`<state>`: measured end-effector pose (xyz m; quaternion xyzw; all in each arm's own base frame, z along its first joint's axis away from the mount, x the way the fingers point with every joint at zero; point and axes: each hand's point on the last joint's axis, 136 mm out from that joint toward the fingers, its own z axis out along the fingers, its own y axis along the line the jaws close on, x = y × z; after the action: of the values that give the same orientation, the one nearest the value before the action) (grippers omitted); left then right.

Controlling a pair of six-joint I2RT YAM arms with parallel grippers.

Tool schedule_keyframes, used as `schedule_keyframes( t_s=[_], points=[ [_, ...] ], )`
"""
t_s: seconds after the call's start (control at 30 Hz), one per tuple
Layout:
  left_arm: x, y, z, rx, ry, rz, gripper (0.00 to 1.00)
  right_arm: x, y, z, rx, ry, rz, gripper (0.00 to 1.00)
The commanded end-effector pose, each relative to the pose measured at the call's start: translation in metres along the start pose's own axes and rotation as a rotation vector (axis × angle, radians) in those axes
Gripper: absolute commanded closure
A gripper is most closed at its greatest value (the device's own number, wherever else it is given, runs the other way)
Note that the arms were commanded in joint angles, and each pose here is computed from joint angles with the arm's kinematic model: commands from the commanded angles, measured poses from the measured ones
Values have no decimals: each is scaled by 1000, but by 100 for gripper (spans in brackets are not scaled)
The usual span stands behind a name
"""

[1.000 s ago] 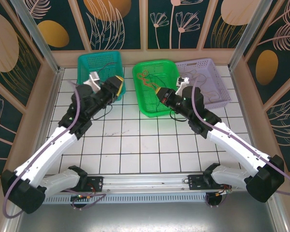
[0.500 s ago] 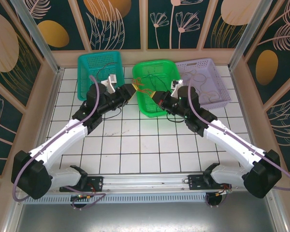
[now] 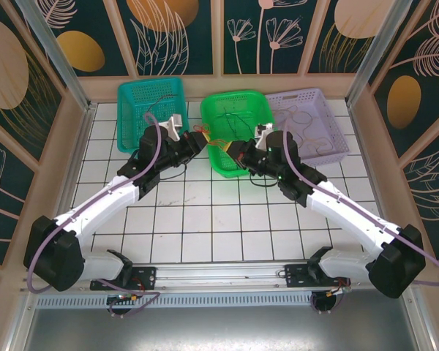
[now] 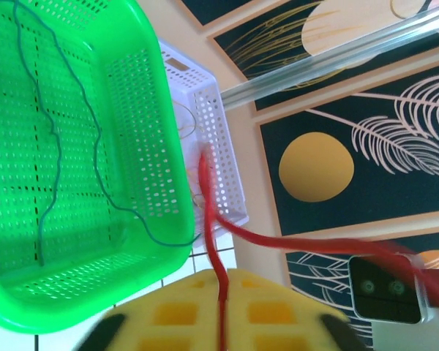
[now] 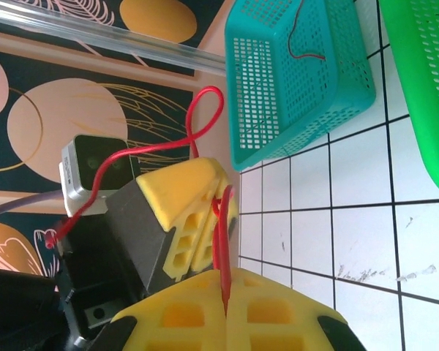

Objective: Untangle the cables

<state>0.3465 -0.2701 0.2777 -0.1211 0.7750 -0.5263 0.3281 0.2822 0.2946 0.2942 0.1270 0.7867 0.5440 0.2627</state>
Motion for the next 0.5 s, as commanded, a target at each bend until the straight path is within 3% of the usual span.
schedule_keyframes(
  t_s=[0.0,0.23,0.47],
  points=[
    [-11,-12,-7,30,-69,33,100,-9,16,-10,-24,-57,7,100],
    [-10,-25,-35,95,-157,7,100,-36,10,-32,-62,-256,29,100],
    [-16,-35,-53,126,-209,58,100,-1,10,-5,-84,-14,-31,100]
  ],
)
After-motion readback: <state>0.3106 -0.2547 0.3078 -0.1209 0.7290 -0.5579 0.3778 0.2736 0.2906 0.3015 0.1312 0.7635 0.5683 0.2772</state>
